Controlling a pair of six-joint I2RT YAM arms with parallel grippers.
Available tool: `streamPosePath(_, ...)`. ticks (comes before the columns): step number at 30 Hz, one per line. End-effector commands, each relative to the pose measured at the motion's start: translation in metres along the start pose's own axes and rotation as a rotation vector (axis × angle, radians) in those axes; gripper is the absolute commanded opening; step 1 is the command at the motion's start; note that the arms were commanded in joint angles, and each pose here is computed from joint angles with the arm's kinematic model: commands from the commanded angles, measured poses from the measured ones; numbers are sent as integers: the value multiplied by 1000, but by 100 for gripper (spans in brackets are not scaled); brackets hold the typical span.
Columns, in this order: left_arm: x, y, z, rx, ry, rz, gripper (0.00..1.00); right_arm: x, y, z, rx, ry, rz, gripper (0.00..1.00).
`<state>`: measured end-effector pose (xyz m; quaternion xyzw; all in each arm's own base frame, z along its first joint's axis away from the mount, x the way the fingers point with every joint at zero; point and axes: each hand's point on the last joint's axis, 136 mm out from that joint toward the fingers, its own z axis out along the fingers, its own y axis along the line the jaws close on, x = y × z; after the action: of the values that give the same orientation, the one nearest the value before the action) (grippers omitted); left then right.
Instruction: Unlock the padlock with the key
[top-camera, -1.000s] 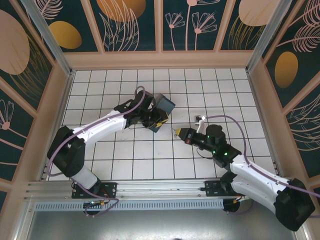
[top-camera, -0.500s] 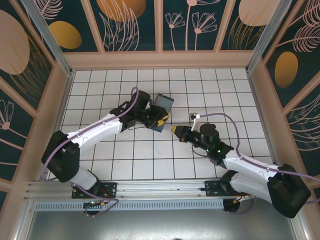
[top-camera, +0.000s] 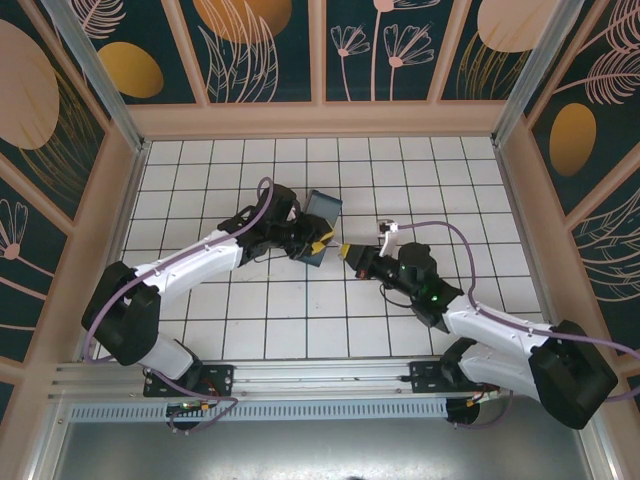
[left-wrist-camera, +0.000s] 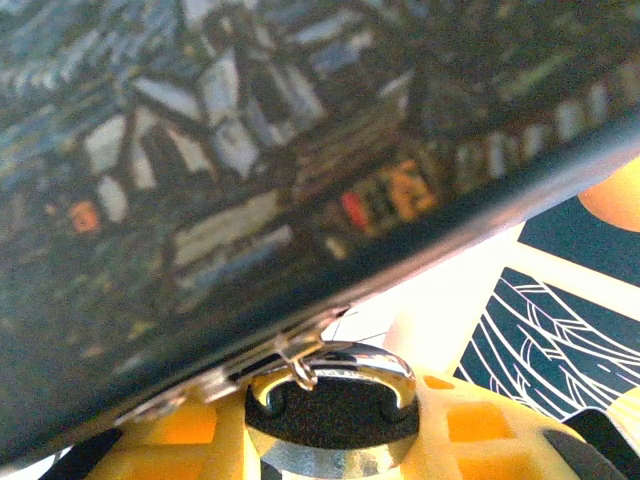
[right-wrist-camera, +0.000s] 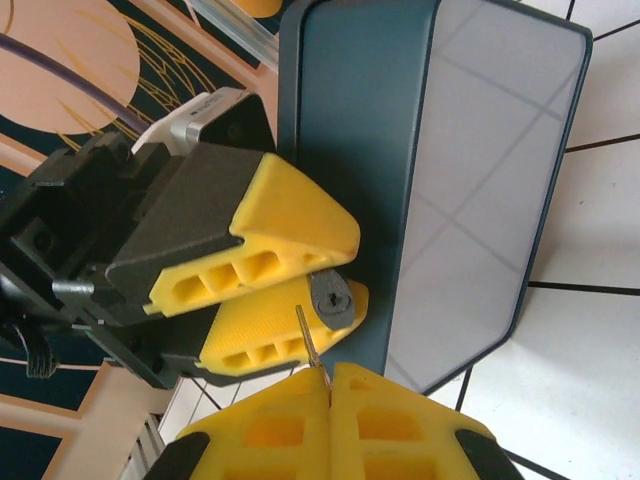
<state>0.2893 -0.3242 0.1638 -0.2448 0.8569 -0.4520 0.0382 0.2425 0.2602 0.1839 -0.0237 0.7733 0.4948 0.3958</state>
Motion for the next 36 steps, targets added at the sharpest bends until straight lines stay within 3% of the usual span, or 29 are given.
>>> streamPosePath(1, 2, -30, -15, 121, -4, 22, 24, -23, 12, 5, -12, -66, -37, 0)
streamPosePath(36, -2, -32, -19, 153, -15, -12, 22, -15, 11, 14, -46, -42, -13, 0)
